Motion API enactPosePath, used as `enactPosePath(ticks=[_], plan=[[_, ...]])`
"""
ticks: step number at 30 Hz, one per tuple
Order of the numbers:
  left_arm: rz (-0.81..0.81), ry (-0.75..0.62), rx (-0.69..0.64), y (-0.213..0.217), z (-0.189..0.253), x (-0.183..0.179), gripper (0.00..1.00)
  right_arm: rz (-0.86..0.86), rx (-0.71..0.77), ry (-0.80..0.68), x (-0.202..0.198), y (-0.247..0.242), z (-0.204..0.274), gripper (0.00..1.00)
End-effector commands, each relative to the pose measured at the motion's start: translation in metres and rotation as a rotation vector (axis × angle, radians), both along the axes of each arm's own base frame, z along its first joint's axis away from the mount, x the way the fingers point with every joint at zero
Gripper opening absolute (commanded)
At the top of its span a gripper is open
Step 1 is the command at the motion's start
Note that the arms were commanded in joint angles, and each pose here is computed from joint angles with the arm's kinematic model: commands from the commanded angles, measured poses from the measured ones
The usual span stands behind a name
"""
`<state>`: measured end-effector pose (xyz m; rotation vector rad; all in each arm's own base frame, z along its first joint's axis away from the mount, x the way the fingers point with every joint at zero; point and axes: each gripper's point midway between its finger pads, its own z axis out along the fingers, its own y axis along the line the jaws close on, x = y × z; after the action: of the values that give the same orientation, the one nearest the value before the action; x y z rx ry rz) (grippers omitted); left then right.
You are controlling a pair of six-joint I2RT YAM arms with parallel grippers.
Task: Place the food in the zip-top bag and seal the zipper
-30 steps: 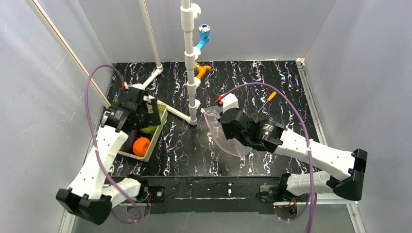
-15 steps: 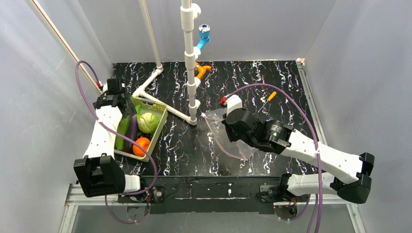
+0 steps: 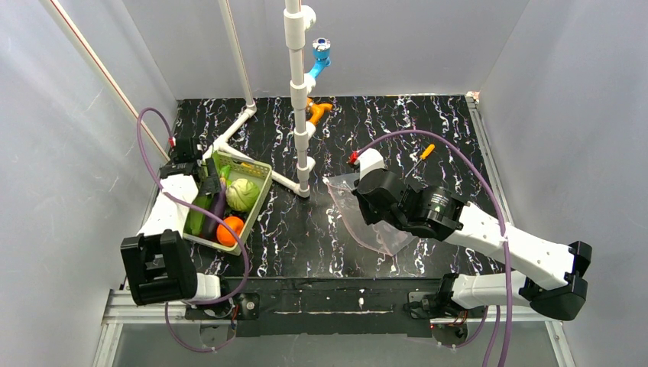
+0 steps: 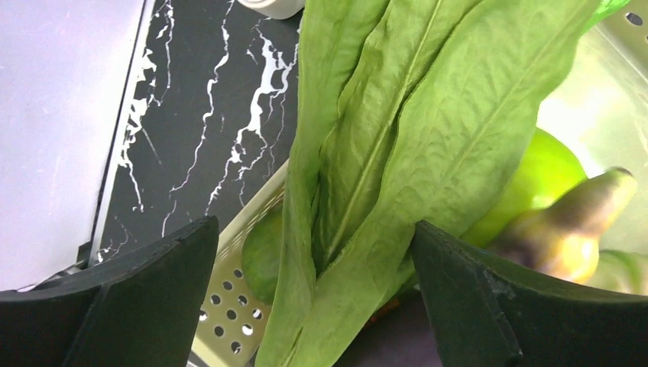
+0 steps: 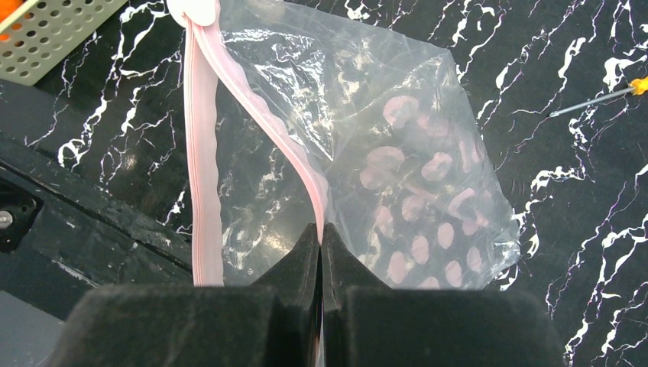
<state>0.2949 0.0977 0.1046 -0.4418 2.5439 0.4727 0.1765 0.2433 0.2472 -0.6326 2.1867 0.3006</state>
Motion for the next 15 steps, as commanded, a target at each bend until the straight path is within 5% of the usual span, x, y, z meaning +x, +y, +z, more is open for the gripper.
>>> enactPosePath(ticks=[1, 7, 10, 15], plan=[[-0.032, 0.089, -0.066, -0.011, -0.024, -0.001, 0.86, -0.017, 0.055, -0.004, 0.002, 0.007, 0.018, 0.01], [-0.062, 0.056, -0.083, -0.015, -0.014, -0.006, 0.67, -0.018, 0.069, 0.003, 0.002, 0.010, 0.023, 0.01], [-0.061, 0.040, -0.087, -0.018, -0.009, -0.015, 0.39, -0.022, 0.075, -0.011, 0.004, 0.010, 0.028, 0.01], [-0.053, -0.008, -0.054, -0.014, 0.012, -0.019, 0.24, -0.014, 0.101, -0.017, 0.003, 0.012, 0.034, 0.01]])
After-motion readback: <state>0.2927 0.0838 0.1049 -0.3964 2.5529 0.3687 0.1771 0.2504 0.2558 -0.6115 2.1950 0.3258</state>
